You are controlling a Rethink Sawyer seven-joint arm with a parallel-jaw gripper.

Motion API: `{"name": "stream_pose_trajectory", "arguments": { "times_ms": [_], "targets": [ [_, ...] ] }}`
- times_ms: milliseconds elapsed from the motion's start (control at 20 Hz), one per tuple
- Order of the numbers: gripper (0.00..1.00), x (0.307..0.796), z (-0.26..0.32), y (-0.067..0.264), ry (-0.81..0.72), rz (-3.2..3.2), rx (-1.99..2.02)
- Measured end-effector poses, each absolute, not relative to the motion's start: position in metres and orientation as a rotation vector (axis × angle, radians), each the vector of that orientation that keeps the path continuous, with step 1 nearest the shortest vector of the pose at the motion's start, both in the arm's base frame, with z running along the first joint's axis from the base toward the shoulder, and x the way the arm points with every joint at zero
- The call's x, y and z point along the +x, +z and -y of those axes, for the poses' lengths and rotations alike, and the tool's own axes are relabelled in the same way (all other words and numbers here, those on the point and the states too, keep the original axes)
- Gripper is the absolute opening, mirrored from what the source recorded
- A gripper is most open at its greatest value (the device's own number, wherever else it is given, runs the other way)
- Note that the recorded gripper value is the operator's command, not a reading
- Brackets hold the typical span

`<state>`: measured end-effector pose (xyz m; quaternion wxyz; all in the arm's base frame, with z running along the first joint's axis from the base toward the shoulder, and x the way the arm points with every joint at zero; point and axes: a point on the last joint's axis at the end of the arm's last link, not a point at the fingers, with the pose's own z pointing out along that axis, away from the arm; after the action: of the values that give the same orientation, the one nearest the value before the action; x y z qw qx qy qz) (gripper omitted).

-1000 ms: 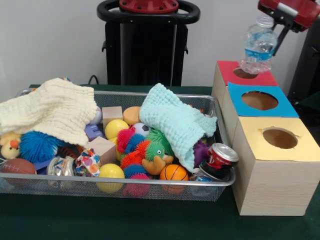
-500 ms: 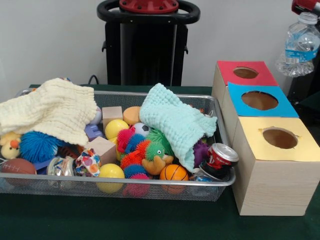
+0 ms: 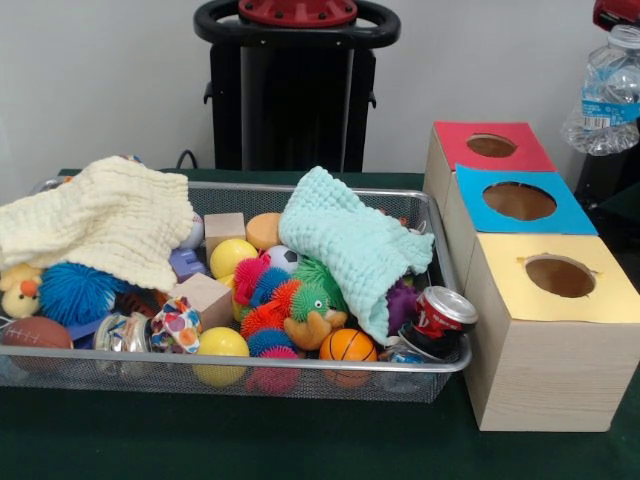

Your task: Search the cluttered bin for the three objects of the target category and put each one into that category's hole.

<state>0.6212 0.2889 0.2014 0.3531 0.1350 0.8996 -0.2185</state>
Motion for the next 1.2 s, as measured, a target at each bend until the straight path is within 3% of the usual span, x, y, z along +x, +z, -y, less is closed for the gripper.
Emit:
{"name": "stream_pose_trajectory", "arguments": {
  "times_ms": [1200],
  "targets": [
    [0.00,0.620,-0.295,0.176,-0.548,-2.287,0.297]
  ]
}}
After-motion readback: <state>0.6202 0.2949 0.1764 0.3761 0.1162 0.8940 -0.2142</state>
